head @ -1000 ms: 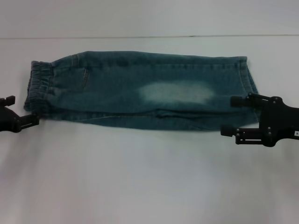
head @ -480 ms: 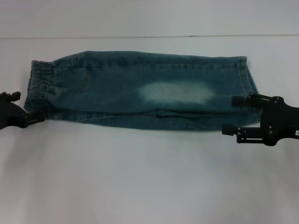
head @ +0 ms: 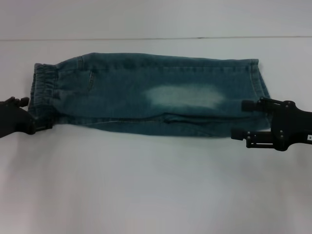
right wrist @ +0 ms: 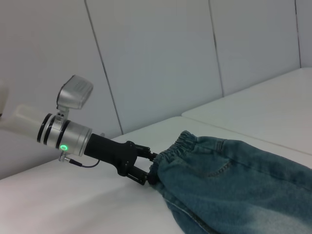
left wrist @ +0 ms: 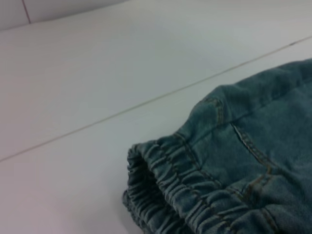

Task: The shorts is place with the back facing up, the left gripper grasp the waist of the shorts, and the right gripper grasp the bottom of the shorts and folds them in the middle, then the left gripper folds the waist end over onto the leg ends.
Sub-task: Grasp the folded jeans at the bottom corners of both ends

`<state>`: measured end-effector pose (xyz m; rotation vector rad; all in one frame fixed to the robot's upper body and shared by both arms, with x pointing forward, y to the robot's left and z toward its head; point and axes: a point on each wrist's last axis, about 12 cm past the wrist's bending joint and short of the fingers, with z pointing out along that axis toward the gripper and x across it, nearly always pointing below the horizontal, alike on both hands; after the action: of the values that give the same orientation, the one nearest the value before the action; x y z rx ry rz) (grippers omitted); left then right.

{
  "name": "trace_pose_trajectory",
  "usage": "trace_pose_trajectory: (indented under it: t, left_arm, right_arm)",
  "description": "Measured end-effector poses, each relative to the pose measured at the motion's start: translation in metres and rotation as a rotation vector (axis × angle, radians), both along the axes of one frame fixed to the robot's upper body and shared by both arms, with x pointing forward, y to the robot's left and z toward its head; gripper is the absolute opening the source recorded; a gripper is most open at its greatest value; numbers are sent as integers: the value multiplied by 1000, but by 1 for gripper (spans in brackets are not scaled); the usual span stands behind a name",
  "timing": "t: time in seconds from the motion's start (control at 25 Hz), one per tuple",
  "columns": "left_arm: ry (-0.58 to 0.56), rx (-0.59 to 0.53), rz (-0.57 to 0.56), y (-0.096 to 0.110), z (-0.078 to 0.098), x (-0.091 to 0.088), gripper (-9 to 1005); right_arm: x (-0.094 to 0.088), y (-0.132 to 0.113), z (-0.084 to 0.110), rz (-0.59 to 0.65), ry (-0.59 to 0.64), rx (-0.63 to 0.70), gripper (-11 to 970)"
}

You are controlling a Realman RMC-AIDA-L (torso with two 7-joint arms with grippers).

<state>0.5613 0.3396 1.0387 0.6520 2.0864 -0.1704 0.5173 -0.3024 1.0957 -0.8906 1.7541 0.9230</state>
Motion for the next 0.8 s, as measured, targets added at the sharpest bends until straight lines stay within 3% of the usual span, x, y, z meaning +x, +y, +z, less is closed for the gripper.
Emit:
trace_pose_trajectory:
  t: [0.28,0.68,0.8]
  left_arm:
    - [18,20,-14,-2,-3,1,814]
    - [-26,35,-17,-6,3,-1,698]
    - [-34,25,-40,-8,6,-1,612]
  right_arm:
    - [0,0,0,-5,0,4,928]
    - [2,2,0,-7,-1,6,906]
    - [2,2,-1,-10,3,9,899]
